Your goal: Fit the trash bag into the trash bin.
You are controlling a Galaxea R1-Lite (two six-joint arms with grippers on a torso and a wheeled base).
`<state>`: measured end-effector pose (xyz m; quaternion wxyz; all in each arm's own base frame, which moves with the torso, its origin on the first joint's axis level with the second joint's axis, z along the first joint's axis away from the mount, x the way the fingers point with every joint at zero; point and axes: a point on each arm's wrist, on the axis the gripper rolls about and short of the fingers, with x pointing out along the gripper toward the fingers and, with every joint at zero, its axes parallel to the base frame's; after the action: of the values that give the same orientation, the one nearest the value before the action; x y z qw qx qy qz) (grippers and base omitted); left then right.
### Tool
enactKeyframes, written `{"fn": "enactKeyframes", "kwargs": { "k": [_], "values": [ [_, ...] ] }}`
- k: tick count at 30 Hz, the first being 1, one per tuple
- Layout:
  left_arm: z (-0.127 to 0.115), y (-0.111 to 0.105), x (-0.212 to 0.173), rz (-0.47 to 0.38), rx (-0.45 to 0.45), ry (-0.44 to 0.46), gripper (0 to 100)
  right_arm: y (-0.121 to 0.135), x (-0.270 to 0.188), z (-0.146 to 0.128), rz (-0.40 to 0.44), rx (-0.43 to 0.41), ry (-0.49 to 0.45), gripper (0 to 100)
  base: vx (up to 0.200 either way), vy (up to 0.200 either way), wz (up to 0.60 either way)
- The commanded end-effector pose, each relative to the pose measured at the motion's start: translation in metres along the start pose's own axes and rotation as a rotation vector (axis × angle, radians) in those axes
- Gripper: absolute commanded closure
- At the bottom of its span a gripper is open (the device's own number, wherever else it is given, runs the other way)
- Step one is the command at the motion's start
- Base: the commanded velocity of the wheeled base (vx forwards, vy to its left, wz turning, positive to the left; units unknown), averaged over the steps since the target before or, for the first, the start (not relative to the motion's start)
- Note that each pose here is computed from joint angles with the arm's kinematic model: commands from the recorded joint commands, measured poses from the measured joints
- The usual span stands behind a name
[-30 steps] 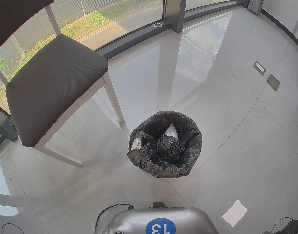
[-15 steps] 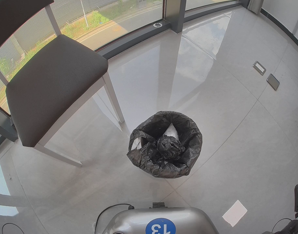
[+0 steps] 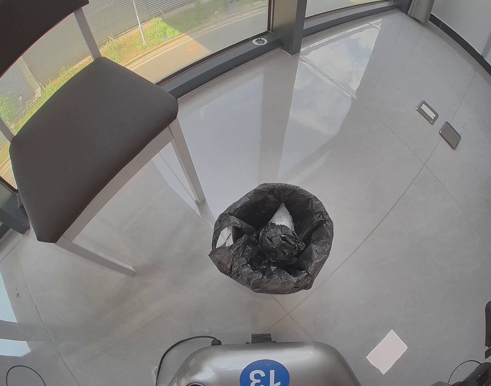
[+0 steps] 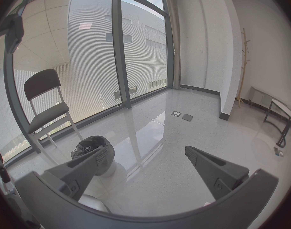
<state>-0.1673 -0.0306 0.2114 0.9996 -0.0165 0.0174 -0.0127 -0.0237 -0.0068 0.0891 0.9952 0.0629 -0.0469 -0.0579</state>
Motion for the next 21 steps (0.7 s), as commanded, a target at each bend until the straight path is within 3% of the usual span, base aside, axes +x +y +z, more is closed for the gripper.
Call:
{"fn": "enactKeyframes", "kwargs": {
  "k": [1, 7, 13, 21],
  "values": [
    [0.001, 0.042, 0.018, -0.053, 0.0, 0.032, 0, -0.001, 0.0, -0.005, -0.011, 0.053, 0.004, 0, 0.0, 0.0, 0.0],
    [-0.006, 0.044, 0.038, -0.044, -0.041, 0.011, 0, -0.001, 0.0, -0.005, -0.01, -0.004, 0.004, 0, 0.0, 0.0, 0.0],
    [-0.011, 0.044, 0.045, -0.016, -0.109, 0.03, 0, -0.001, 0.0, -0.005, 0.001, -0.007, 0.005, 0, 0.0, 0.0, 0.0],
    [-0.025, 0.045, 0.057, 0.054, -0.127, 0.104, 0, -0.001, 0.0, -0.005, 0.001, -0.008, 0.005, 0, 0.0, 0.0, 0.0]
  ]
}}
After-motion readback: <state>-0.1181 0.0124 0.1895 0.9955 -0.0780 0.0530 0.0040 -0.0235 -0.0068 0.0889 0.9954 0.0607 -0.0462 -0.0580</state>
